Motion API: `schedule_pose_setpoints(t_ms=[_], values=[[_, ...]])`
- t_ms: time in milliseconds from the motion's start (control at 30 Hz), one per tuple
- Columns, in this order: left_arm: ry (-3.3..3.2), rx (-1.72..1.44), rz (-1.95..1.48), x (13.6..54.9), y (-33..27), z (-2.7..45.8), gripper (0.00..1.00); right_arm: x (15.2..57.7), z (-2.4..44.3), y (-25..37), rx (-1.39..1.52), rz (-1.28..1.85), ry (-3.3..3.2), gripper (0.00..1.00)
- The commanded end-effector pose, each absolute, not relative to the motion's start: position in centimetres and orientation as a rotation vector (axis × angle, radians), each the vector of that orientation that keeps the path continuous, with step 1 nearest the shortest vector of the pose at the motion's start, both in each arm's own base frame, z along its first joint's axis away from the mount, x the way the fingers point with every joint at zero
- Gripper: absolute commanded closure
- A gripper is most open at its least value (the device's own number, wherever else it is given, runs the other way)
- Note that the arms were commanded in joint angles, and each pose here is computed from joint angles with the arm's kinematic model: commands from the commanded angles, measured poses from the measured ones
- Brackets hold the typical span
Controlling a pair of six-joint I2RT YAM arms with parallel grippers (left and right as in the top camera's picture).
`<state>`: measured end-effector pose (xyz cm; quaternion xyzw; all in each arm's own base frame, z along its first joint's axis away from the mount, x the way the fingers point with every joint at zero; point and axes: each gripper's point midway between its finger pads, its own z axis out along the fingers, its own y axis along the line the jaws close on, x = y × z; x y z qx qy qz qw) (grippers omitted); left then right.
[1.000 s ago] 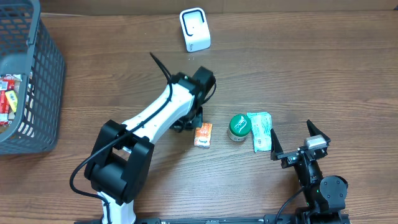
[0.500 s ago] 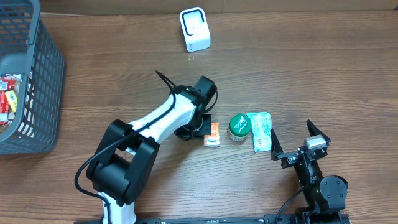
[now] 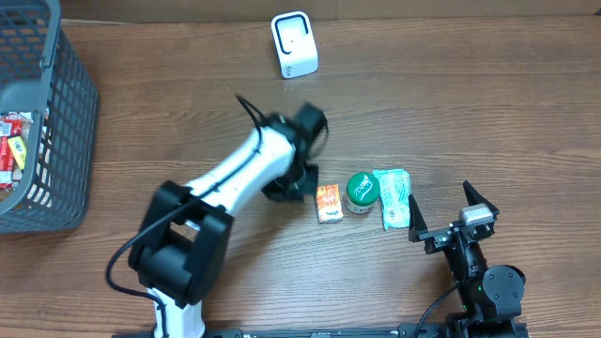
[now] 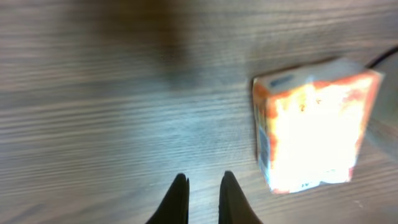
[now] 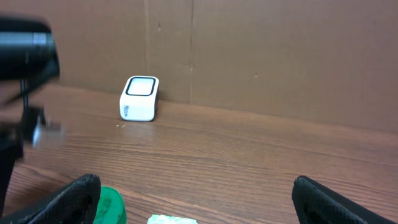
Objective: Scan the item barcode
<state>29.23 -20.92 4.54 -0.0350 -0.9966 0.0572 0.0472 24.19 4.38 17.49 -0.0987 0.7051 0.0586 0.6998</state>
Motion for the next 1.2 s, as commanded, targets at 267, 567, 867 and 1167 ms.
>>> schedule_pose_setpoints(t_ms=[267,567,867,1167], values=[[-3.49,0.119,0.037,41.0,-7.6,26.2,0.87,24.2,17.2,4.4,-0.222,0.13,1.57,0.0],[-3.749,0.83,-0.519,40.0,10.6,39.6,0.19,24.2,17.2,4.4,-0.222,0.13,1.569,0.0],[-3.539,1.226,-0.545,35.7,23.1,37.3,0.08,24.2,17.2,4.4,-0.222,0.13,1.569,0.0],[-3.401,1.259,-0.434,34.6,29.1,30.4,0.03,24.2,17.2,4.4,-0.222,0.13,1.57,0.0]])
